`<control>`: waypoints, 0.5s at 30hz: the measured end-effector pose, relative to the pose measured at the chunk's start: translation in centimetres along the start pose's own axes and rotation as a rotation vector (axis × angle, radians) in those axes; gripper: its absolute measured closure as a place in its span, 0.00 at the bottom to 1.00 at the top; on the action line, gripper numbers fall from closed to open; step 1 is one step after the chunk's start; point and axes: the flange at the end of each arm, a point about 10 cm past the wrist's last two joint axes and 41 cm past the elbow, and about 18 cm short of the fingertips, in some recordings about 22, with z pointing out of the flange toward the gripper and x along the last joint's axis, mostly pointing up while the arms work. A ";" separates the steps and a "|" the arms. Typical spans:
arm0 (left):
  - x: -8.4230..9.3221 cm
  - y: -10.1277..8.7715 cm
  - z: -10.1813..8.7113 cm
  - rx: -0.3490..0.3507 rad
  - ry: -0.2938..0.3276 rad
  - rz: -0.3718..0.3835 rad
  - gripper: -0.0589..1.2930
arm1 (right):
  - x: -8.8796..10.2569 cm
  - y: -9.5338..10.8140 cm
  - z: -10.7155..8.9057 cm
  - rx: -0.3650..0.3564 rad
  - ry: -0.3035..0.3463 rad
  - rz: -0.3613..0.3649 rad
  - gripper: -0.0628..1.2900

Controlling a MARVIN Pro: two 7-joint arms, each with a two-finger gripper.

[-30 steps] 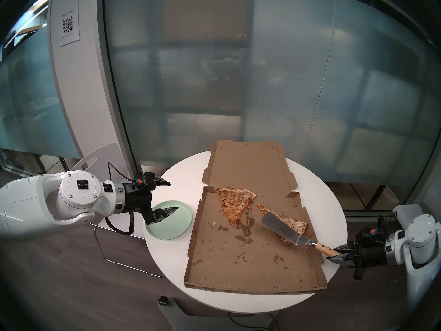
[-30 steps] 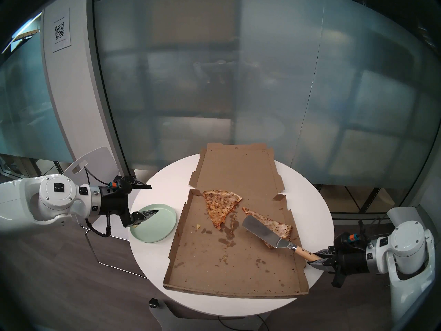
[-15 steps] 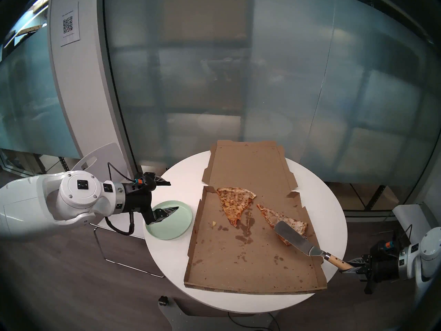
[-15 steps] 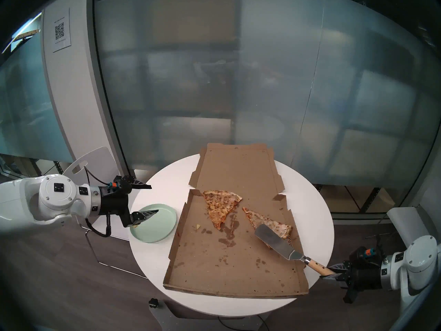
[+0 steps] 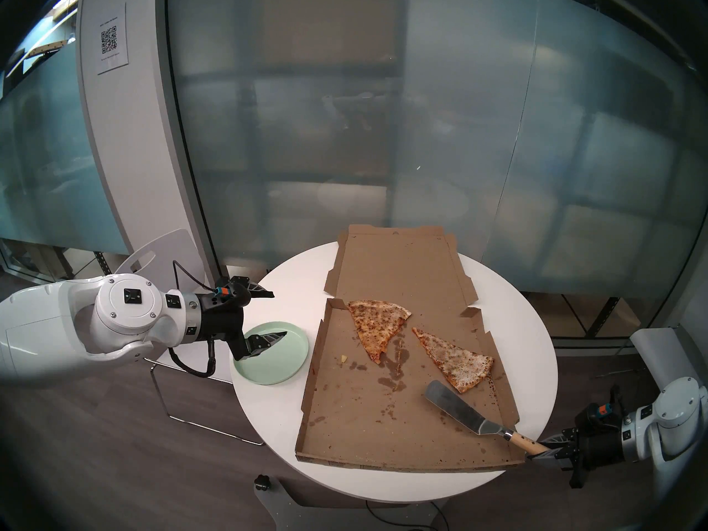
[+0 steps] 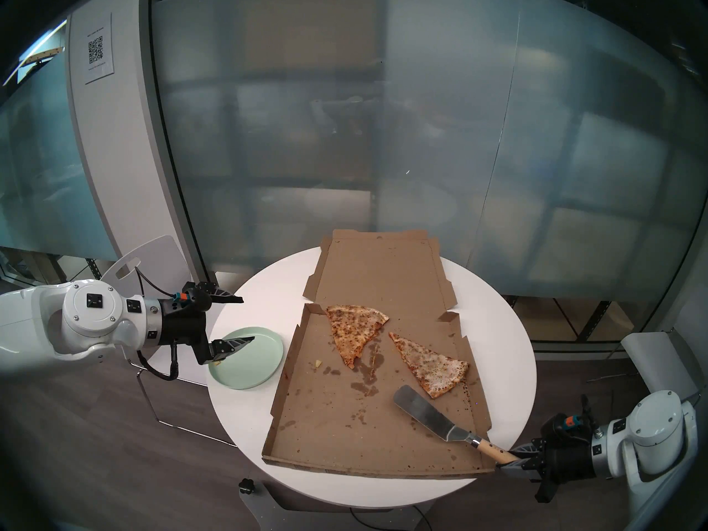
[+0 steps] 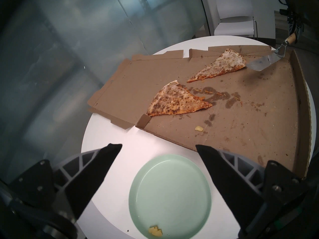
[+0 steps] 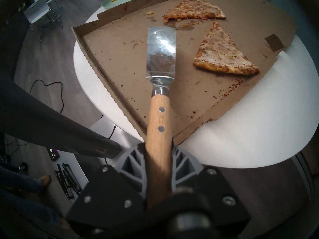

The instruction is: Put pizza slice onto the plate

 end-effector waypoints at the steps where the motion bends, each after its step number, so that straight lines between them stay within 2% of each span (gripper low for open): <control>1: 0.0 0.0 0.0 0.000 0.000 0.000 0.05 | 0.0 0.2 0.2 0.003 -0.003 0.001 0.83; 15: 0.1 0.0 0.1 0.000 0.000 0.010 0.05 | 0.6 1.7 1.9 0.021 -0.031 -0.008 0.85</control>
